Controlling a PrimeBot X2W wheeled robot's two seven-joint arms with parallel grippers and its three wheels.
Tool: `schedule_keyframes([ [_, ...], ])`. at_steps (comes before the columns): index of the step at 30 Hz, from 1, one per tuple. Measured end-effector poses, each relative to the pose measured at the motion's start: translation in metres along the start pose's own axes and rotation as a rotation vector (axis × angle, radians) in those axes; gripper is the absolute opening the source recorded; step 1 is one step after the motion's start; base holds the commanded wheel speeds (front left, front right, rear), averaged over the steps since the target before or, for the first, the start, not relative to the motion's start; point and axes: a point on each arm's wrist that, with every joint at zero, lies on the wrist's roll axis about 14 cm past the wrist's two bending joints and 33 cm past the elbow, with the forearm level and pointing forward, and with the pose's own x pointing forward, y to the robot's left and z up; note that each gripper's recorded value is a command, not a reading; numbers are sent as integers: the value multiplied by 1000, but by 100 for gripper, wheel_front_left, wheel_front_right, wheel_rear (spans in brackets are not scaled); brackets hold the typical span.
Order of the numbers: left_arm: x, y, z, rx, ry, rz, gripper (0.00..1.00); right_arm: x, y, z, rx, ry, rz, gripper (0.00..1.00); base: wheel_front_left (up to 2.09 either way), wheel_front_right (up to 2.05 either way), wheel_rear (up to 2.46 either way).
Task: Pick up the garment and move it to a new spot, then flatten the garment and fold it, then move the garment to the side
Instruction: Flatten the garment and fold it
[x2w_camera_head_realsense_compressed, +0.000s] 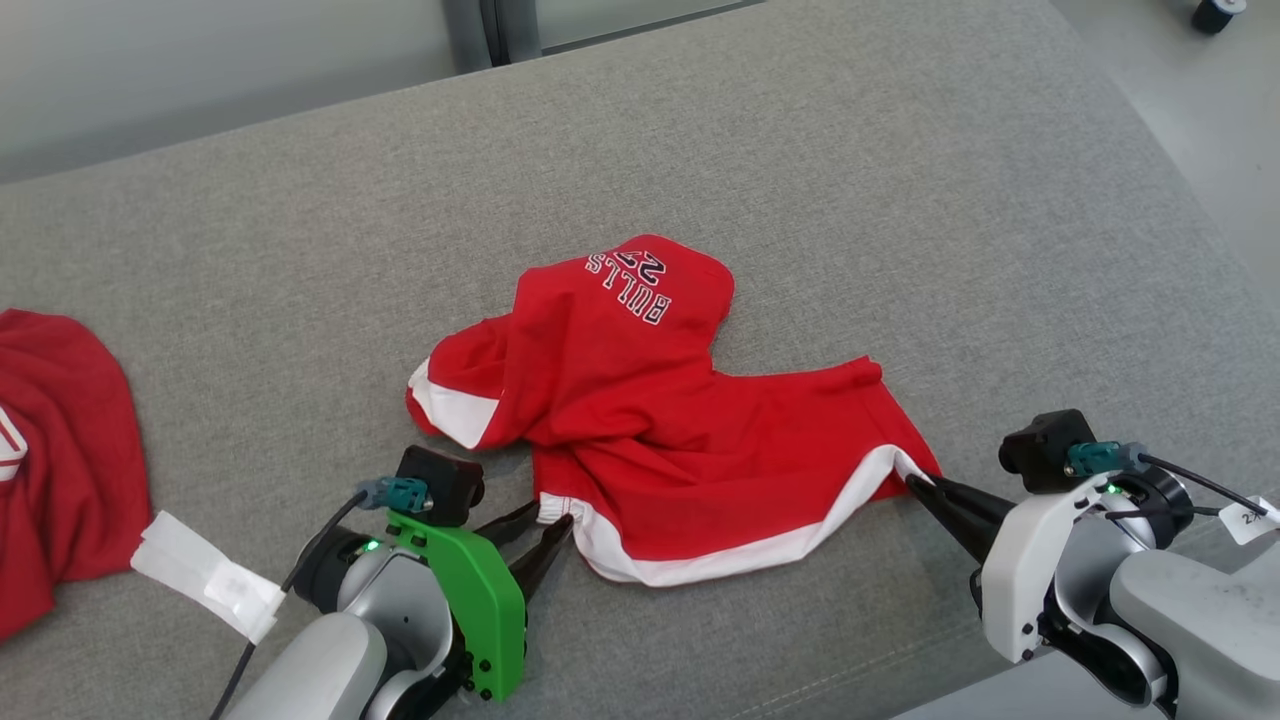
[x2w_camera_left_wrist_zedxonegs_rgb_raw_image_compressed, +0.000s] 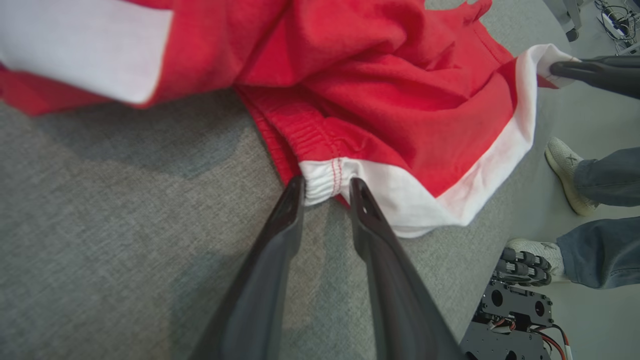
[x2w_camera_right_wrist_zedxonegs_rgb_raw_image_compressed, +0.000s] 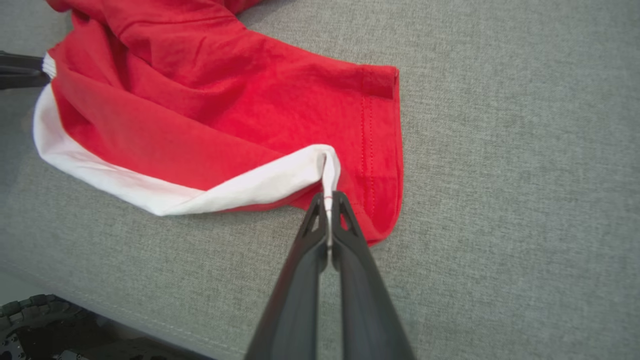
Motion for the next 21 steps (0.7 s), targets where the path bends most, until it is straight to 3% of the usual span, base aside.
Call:
schedule_keyframes([
  [1,0,0,-1,2,0,2,47,0,1,0,1,-2,0,0,0,0,0],
  [3,1,0,0,6,-4,5,77,-1,2,0,2,-6,0,0,0,0,0],
  [4,1,0,0,10,-7,5,85,-2,2,0,2,-7,-2,0,0,0,0],
  [7,1,-2,1,22,-8,5,87,-5,1,0,2,-11,-8,0,0,0,0],
  [13,4,-5,-4,27,4,-1,42,-8,-1,0,3,-18,-16,0,0,0,0],
  [16,5,-8,-4,25,0,-7,38,-8,-1,0,4,-18,-18,0,0,0,0],
  [18,7,-12,-4,20,-3,-15,30,-9,-1,0,4,-18,-19,0,0,0,0],
  [19,8,-13,-4,18,-4,-19,19,-9,-1,0,4,-18,-20,0,0,0,0],
  [20,8,-14,-4,17,-3,-21,0,-9,-2,0,5,-18,-20,0,0,0,0],
  [21,8,-14,-4,16,-9,-21,0,-9,-2,0,5,-18,-20,0,0,0,0],
])
